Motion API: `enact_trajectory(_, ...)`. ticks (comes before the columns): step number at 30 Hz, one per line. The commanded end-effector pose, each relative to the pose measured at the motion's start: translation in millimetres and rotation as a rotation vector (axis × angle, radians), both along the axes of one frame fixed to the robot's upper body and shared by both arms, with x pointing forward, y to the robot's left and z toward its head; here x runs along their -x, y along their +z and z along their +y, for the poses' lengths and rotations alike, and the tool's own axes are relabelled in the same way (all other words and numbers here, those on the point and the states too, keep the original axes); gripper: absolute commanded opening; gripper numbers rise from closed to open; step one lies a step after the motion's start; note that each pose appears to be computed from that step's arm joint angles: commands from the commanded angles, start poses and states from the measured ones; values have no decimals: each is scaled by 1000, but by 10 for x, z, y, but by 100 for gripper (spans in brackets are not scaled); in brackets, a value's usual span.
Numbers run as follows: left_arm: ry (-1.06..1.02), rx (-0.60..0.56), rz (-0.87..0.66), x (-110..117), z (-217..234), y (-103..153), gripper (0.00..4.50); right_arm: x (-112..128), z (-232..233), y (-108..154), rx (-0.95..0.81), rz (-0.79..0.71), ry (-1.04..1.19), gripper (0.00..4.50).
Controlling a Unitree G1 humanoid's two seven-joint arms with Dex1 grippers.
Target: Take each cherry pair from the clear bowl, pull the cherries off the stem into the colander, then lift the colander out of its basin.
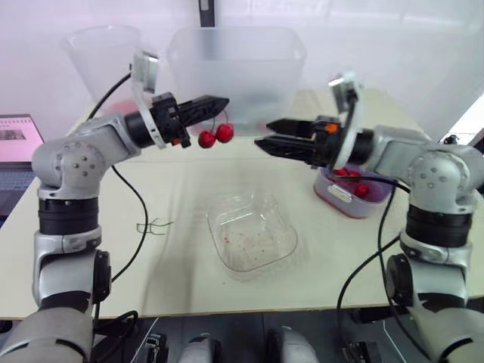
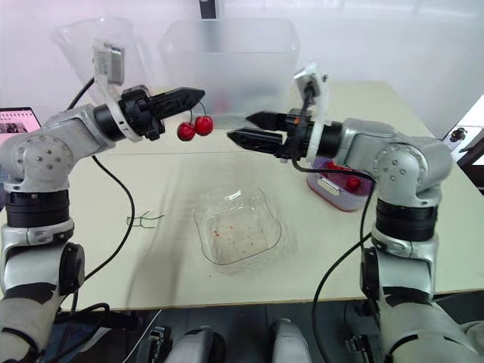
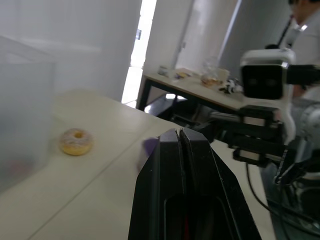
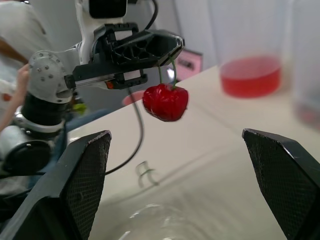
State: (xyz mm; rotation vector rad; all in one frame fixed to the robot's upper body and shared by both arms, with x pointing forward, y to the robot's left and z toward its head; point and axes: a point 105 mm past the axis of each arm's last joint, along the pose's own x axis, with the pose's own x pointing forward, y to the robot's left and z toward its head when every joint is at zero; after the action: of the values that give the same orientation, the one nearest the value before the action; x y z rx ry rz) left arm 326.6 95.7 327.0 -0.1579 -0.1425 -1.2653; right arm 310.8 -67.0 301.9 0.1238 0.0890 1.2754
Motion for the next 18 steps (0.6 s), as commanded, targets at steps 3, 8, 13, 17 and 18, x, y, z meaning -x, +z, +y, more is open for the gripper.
enact_trajectory(3,-39,-7,-52,129,-58,61,0,99,314,-2,4,5,43,449)
enact_trajectory(8,-26,9,-64,117,-136,53,0,58,328,-9,-42,39,-6,449)
enact_trajectory(13,-13,13,-58,105,-110,33,0,20,327,-4,-84,53,-57,317)
enact_trajectory(17,-3,7,-57,94,-72,18,0,36,303,-4,-85,52,-69,276)
enact_trajectory(18,-3,5,-58,95,-73,14,0,39,299,-6,-83,52,-71,276)
